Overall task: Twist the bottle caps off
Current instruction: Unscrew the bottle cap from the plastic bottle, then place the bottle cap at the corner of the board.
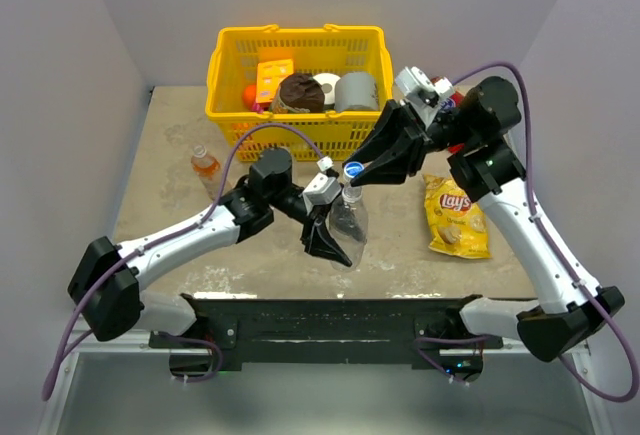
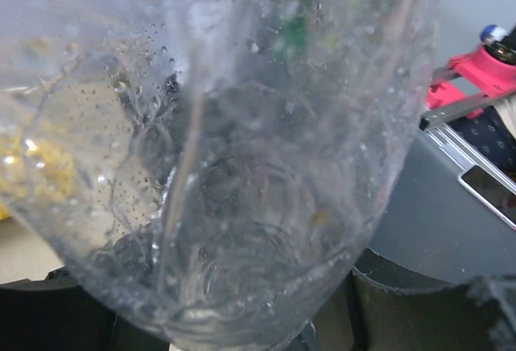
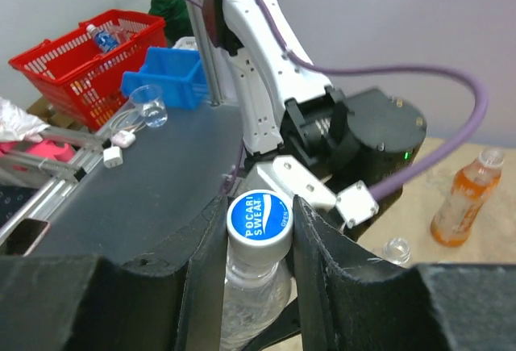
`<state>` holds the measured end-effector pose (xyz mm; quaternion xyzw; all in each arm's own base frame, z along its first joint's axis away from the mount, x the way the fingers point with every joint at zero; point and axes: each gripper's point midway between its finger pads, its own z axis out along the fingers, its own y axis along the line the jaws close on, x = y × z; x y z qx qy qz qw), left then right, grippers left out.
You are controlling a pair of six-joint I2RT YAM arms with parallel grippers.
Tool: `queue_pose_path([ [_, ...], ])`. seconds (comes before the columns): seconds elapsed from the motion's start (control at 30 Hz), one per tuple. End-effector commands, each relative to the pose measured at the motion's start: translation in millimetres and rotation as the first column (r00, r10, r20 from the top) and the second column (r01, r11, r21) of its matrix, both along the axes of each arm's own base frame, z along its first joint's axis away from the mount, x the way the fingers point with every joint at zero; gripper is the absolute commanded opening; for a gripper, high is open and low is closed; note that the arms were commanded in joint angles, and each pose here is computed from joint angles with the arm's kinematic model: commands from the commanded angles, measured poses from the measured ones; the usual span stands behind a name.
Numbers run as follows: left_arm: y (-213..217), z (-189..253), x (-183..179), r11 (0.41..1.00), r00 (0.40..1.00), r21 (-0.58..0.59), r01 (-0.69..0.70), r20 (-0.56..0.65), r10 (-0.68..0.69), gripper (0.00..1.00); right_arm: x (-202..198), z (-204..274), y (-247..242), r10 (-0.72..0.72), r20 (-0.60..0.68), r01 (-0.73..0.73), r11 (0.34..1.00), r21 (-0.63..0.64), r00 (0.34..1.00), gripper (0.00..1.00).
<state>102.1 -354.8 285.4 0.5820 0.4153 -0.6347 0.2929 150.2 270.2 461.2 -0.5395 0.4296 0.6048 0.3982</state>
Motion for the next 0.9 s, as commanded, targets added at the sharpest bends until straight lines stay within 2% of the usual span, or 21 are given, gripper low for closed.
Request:
queue_pose_path([
  [0.0,4.2,7.3,-16.7,0.992,0.993,-0.033,0.121,0.01,-0.121,0.23,-22.4,33.2,-11.7,0.076,0.131,-0.08,0.997,0.022,0.988,0.16],
  [0.1,3.4,7.4,-14.8,0.993,0.994,-0.035,0.109,0.013,-0.109,0.22,-22.4,41.7,-12.0,0.069,0.139,-0.073,0.997,0.029,0.988,0.15],
  [0.13,3.3,9.7,-14.1,0.995,0.995,-0.04,0.094,0.02,-0.093,0.21,-15.3,48.3,-8.5,0.013,0.123,-0.02,0.998,0.055,0.992,0.15],
  [0.2,-6.0,7.1,9.8,0.997,0.996,-0.028,-0.071,0.044,0.072,0.2,4.4,58.3,-7.7,-0.123,0.084,0.114,0.988,0.104,0.989,0.15],
  [0.23,-5.8,12.5,18.5,0.99,0.987,-0.04,-0.137,0.078,0.14,0.2,38.5,64.8,-12.0,-0.295,0.032,0.287,0.946,0.152,0.955,0.16],
  [0.27,-8.0,12.7,46.1,0.958,0.95,-0.051,-0.282,0.123,0.286,0.2,56.9,60.8,-17.3,-0.386,-0.023,0.386,0.912,0.137,0.922,0.16],
  [0.33,0.6,21.1,66.1,0.914,0.902,-0.076,-0.398,0.148,0.405,0.21,95.0,56.8,-34.6,-0.567,-0.047,0.567,0.811,0.143,0.823,0.17],
  [0.37,5.7,24.1,85.9,0.869,0.853,-0.087,-0.487,0.168,0.495,0.21,123.8,44.1,-46.1,-0.696,-0.118,0.705,0.704,0.087,0.709,0.18],
  [0.4,9.4,24.6,93.4,0.844,0.827,-0.074,-0.531,0.171,0.535,0.21,138.4,35.1,-52.9,-0.755,-0.132,0.765,0.641,0.056,0.642,0.18],
  [0.43,14.2,30.3,100.0,0.819,0.794,-0.099,-0.566,0.205,0.573,0.21,151.8,17.5,-60.0,-0.804,-0.138,0.813,0.582,0.014,0.578,0.19],
  [0.47,18.6,31.4,113.0,0.773,0.743,-0.106,-0.625,0.223,0.631,0.21,168.9,4.6,-72.2,-0.867,-0.159,0.876,0.481,-0.018,0.473,0.18],
  [0.53,26.1,34.2,123.2,0.723,0.691,-0.116,-0.681,0.224,0.687,0.22,182.6,-39.5,-82.9,-0.91,-0.178,0.912,0.396,-0.106,0.374,0.18],
  [0.57,30.8,34.6,133.9,0.675,0.644,-0.115,-0.728,0.219,0.733,0.22,189.2,-51.7,-88.7,-0.928,-0.178,0.929,0.352,-0.119,0.328,0.18],
  [0.6,32.9,31.4,138.3,0.652,0.622,-0.107,-0.751,0.217,0.752,0.22,196.2,-65.5,-97.0,-0.948,-0.179,0.947,0.291,-0.138,0.265,0.18],
  [0.63,35.1,30.5,143.3,0.628,0.6,-0.102,-0.771,0.213,0.771,0.22,198.0,-99.2,-101.9,-0.958,-0.178,0.946,0.257,-0.198,0.223,0.18],
  [0.67,38.2,28.7,150.4,0.592,0.565,-0.094,-0.801,0.209,0.798,0.22,201.0,-109.2,-105.4,-0.965,-0.175,0.953,0.229,-0.198,0.195,0.18],
  [0.7,39.5,25.8,153.2,0.577,0.552,-0.085,-0.812,0.205,0.808,0.22,205.0,-143.4,-114.1,-0.98,-0.159,0.954,0.161,-0.254,0.123,0.18],
  [0.8,41.5,21.4,159.6,0.548,0.524,-0.078,-0.833,0.206,0.826,0.22,207.4,-176.3,-119.5,-0.989,-0.14,0.954,0.095,-0.285,0.057,0.19],
  [0.83,41.3,19.8,160.5,0.545,0.522,-0.075,-0.835,0.206,0.828,0.23,205.3,-201.9,-119.2,-0.993,-0.116,0.942,0.069,-0.329,0.033,0.19],
  [0.87,40.6,18.6,160.2,0.54,0.524,-0.057,-0.839,0.18,0.833,0.24,208.4,-205.4,-117.1,-0.993,-0.115,0.948,0.057,-0.312,0.022,0.19],
])
